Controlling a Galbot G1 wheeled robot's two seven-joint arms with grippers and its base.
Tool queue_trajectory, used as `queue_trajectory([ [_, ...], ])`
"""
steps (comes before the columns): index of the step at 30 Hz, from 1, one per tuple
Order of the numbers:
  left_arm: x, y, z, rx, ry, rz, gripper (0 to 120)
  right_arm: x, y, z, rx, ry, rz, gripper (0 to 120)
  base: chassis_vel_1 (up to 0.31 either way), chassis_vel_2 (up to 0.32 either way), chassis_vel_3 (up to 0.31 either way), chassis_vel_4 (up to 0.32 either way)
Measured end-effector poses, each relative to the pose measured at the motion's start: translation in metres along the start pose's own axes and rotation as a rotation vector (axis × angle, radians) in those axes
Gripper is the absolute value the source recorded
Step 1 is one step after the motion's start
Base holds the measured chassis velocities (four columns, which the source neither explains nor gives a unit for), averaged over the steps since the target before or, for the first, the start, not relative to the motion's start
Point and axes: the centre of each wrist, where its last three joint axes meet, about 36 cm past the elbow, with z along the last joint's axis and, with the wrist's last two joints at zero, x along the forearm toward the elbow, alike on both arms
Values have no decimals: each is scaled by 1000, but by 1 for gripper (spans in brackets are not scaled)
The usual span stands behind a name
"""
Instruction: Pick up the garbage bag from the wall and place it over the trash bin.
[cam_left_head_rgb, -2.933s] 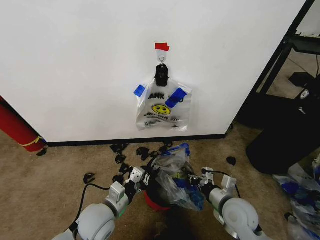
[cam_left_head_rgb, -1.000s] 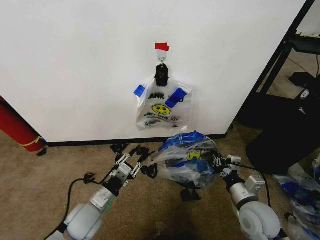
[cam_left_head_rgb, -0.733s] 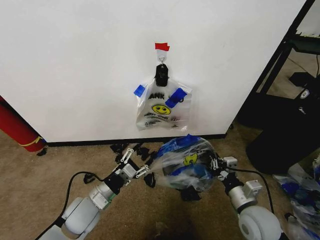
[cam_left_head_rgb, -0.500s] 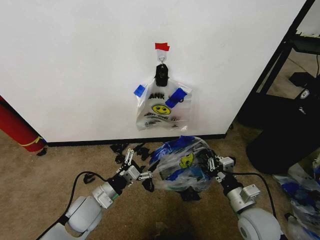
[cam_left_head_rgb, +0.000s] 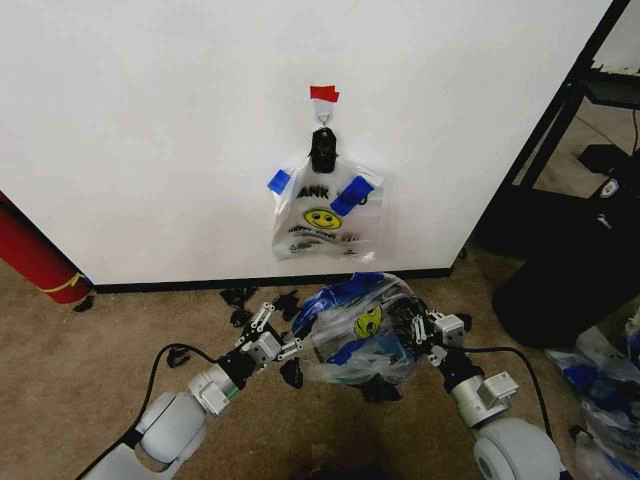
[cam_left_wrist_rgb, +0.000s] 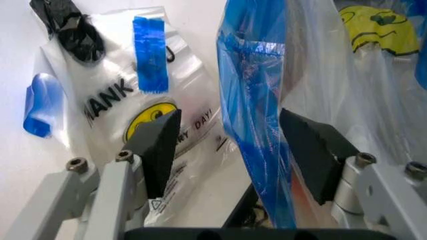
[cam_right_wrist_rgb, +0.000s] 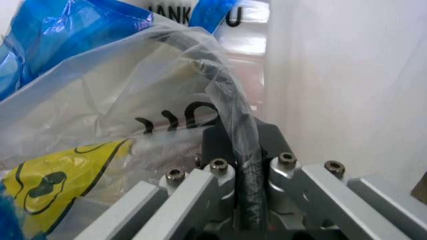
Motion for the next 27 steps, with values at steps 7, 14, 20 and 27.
queue_trajectory([
  [7, -3, -3, -3, 29, -5, -13, 47, 1, 1, 2, 3, 4, -11, 0, 0, 0, 0, 0],
  [14, -6, -7, -7, 51, -12, -16, 26, 2, 4, 3, 4, 7, -22, 0, 0, 0, 0, 0],
  [20, -7, -7, -10, 57, -19, -23, 16, 5, 6, 1, 9, 9, -33, 0, 0, 0, 0, 0],
  [27, -6, -5, -13, 71, -20, -29, 0, 7, 7, 1, 15, 10, -35, 0, 0, 0, 0, 0],
])
